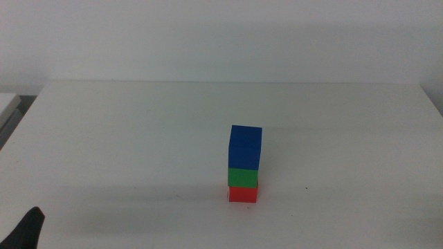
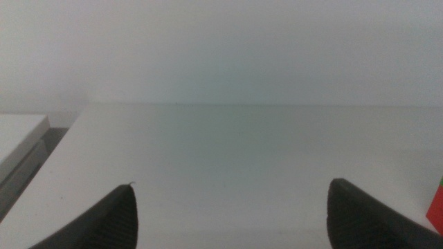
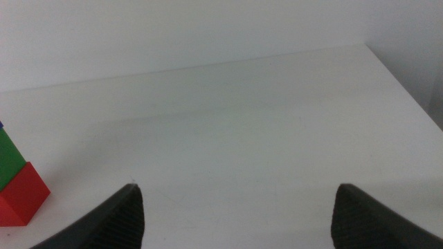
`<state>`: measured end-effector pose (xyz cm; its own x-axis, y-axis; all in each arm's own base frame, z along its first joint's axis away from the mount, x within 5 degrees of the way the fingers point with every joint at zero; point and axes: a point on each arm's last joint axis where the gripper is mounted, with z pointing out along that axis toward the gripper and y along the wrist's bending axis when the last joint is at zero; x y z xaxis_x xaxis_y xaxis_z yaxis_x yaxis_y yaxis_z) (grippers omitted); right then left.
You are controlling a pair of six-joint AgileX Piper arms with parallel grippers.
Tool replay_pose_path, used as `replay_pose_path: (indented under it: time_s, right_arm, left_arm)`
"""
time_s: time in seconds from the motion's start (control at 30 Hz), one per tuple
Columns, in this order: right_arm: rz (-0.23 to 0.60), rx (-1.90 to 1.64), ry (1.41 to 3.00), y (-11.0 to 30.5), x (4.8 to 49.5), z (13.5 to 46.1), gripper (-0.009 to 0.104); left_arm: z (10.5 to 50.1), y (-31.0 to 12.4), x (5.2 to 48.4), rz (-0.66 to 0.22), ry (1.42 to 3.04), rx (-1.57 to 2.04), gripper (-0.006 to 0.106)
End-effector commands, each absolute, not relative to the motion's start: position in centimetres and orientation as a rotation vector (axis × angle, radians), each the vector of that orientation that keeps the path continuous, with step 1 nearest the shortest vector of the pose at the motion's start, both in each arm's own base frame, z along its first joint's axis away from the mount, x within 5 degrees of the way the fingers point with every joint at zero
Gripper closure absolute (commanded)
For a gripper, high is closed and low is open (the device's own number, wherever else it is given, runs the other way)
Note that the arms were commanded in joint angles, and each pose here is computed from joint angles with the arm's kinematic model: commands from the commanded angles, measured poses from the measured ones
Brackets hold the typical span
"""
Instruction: Stack red cubes first, then green, then blue cubes in a specific spot.
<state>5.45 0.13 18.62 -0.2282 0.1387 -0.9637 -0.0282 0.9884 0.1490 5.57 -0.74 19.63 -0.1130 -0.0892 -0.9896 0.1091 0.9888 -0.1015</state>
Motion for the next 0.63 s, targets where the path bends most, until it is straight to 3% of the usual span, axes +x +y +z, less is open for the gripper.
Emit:
replay_pose_path:
  time_s: [0.0, 0.3, 0.6]
  right_arm:
    - [0.13, 0.069, 1.793, 0.06, 5.44, 18.53, 0.002]
    - [0.134, 0.072, 1.793, 0.07, 5.44, 18.53, 0.002]
    - [0.134, 0.072, 1.793, 0.07, 5.44, 18.53, 0.002]
  left_arm:
    - [19.89, -0.72, 5.58, -0.17, 1.644, 0.01, 0.007]
    - [20.03, -0.61, 5.6, -0.107, 1.625, 0.059, 0.007]
    - [20.03, -0.61, 5.6, -0.107, 1.625, 0.059, 0.007]
